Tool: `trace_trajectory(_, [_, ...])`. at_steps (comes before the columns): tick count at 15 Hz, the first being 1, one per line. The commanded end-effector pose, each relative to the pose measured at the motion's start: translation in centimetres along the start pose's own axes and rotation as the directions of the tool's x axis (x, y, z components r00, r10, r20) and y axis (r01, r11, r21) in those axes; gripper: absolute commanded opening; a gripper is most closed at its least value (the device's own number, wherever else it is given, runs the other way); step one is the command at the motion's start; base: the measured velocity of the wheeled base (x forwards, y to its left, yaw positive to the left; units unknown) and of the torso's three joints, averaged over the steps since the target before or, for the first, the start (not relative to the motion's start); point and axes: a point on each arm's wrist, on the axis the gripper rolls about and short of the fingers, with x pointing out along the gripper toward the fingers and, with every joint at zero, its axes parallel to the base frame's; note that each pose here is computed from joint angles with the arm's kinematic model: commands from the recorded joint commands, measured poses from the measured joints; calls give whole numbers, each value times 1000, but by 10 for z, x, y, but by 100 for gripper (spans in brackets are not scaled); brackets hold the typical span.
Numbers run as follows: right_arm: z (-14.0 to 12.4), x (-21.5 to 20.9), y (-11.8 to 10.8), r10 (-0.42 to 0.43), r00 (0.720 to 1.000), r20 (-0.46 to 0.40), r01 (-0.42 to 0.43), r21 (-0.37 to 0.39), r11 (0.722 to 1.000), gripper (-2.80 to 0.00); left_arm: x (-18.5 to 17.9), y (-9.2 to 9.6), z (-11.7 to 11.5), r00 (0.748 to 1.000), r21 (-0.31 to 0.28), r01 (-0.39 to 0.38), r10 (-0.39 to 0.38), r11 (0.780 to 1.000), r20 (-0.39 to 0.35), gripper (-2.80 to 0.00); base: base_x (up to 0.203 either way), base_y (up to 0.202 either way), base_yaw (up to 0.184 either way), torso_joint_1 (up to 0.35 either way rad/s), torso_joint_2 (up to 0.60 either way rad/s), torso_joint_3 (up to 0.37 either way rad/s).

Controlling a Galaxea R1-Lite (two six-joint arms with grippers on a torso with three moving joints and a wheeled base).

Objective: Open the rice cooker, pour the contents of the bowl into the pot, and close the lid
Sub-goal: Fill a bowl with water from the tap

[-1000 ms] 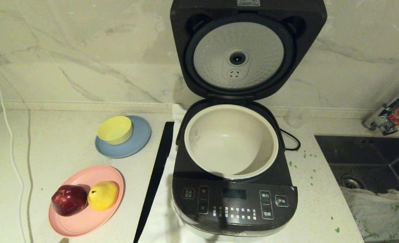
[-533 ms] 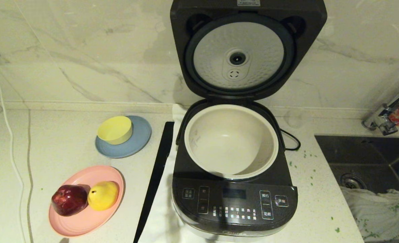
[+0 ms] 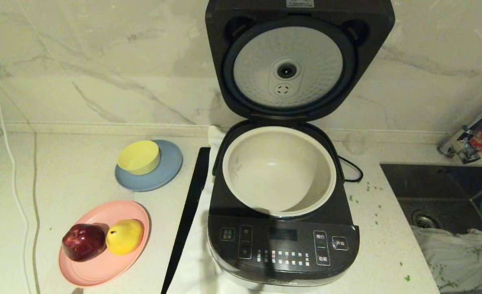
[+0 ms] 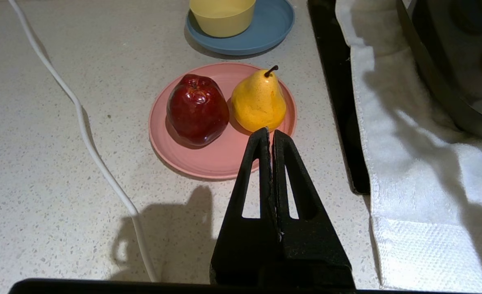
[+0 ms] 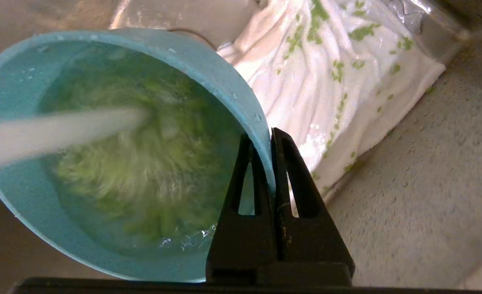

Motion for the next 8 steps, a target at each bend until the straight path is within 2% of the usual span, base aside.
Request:
trace_trajectory(1, [-4,-21,11,15,1000,0,-15,-21,1000,-280,0,0,-2,1000,1,1,-1,1000,-6,-280,0,0,0,0,0,0])
trace_trajectory(5, [-41,-51,52,79,995,-57,-86,-140,986,-280,0,0,-2,1000,1,1,-1,1000,-6,-280,0,0,0,0,0,0])
trace_trajectory(8, [-74,-85,90,148,984,-97,-167,-239,957,-280,0,0,-2,1000,1,1,-1,1000,-6,-280,0,0,0,0,0,0])
